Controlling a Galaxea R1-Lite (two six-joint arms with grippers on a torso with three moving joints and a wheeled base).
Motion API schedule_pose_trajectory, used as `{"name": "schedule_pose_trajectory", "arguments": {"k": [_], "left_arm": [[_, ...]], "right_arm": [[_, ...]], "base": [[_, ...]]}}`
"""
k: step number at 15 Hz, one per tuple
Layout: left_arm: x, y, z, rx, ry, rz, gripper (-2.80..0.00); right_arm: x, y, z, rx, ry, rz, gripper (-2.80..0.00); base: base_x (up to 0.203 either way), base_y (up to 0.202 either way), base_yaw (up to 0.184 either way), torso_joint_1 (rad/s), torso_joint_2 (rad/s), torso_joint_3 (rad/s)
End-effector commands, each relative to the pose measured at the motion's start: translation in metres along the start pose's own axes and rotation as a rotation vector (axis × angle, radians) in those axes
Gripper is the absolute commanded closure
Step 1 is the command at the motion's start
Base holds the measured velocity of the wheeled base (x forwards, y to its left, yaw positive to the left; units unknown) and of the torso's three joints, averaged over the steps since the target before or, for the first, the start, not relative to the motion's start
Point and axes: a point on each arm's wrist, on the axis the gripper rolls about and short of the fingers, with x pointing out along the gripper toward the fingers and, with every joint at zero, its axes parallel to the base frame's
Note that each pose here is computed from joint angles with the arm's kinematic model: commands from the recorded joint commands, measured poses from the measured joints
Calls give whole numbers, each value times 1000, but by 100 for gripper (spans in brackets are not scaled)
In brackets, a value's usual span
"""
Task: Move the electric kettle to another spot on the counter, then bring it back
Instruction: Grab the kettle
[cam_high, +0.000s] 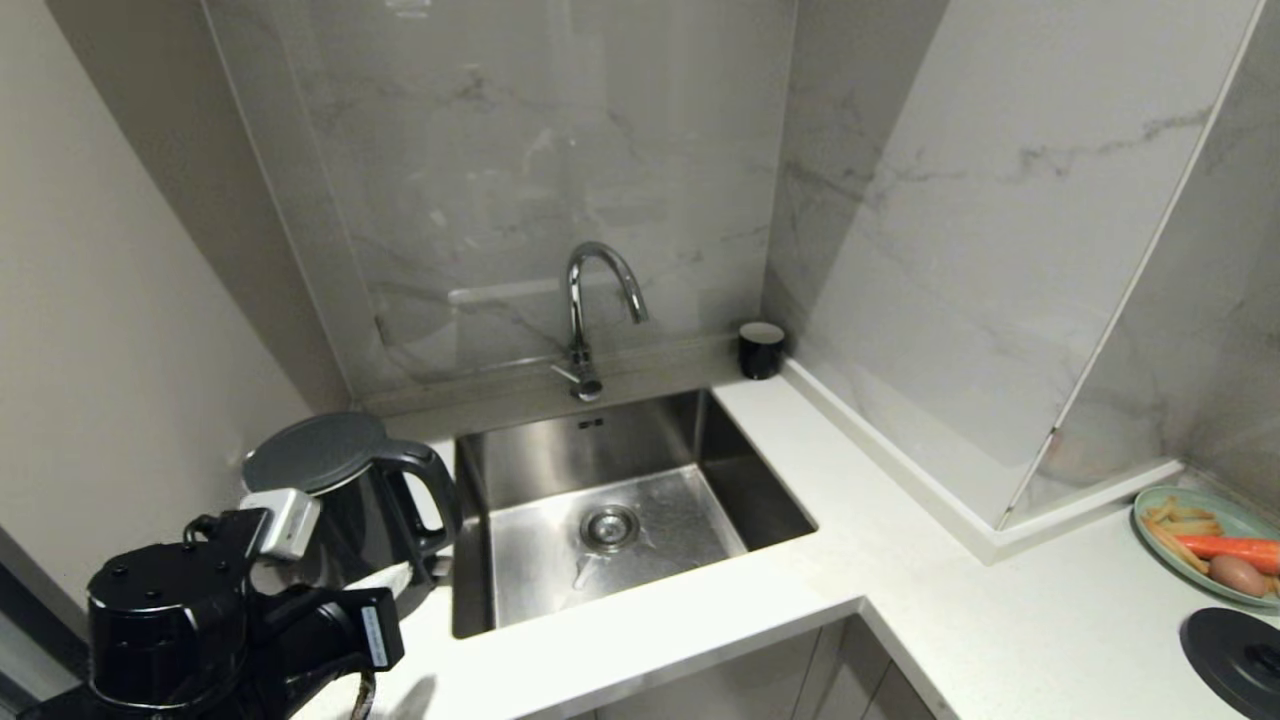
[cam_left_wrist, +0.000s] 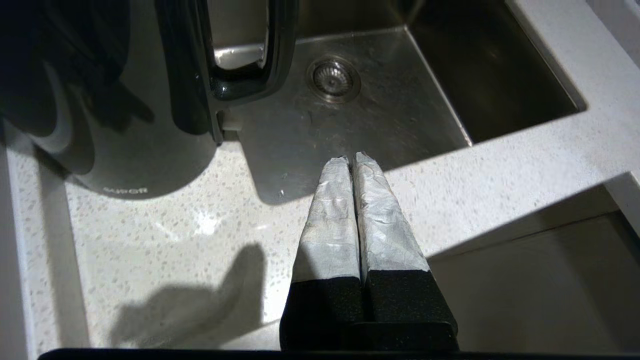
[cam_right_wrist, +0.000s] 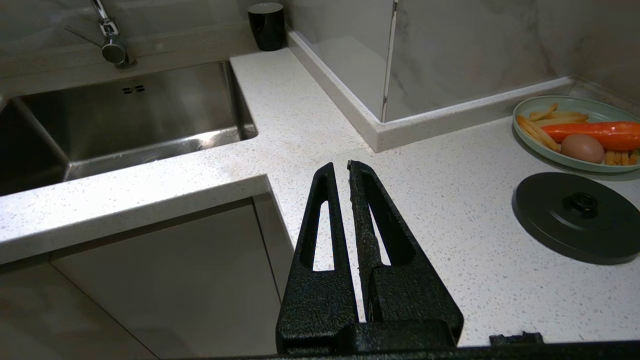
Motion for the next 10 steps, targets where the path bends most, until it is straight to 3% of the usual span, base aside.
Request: {"name": "schedule_pose_trajectory", "arguments": {"k": [1,2,3,10], "left_arm": [[17,0,-10,-1,-7,8,0],[22,1,-13,1,-24,9,0],[25,1,-16,8,-32,12,-280],[52,11,-7,18,-85,65,-280]], "right_arm": [[0,0,0,0,-1,0,0],[0,0,0,0,-1,0,0],[0,0,0,0,-1,0,0],[0,0,0,0,1,0,0]], "base": [[0,0,0,0,0,0],[0,0,0,0,0,0],[0,0,0,0,0,0],[0,0,0,0,0,0]]}}
